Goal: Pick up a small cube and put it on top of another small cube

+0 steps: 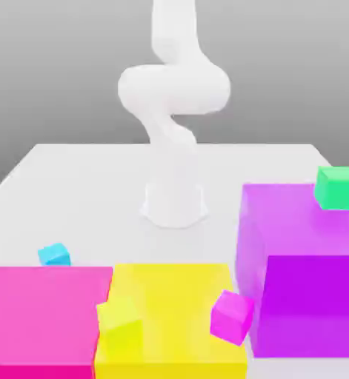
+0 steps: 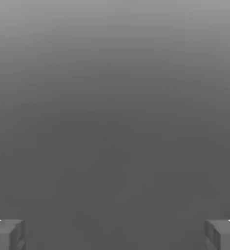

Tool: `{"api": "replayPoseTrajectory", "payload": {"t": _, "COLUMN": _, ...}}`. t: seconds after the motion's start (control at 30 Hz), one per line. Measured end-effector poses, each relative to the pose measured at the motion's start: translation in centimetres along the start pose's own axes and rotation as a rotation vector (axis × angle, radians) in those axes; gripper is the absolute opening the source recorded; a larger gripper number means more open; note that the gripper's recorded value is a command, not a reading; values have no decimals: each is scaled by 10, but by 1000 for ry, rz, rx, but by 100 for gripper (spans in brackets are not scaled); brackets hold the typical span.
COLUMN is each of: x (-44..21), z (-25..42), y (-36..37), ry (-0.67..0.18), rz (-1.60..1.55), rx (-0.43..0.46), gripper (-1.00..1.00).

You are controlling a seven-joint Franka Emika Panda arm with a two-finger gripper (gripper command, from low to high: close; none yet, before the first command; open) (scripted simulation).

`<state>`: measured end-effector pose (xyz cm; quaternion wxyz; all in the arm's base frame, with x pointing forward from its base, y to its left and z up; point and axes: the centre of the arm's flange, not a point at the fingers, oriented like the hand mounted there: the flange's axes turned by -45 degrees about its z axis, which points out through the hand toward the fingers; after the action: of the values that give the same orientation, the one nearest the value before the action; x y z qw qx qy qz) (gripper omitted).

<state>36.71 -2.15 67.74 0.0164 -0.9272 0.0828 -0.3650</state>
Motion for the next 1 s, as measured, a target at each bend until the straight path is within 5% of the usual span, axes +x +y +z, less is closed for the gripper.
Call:
{"api": "replayPoseTrajectory", "payload": {"t": 0.5, "x": -98, "z": 186, "y": 154, "ry": -211, "rz": 931, "rx": -287, "gripper": 0}}
{"api": "replayPoseTrajectory", "payload": {"t": 1.0, "x": -293, "z": 264, "y": 273, "ry": -270, "rz": 1852, "rx": -700, "gripper": 0}}
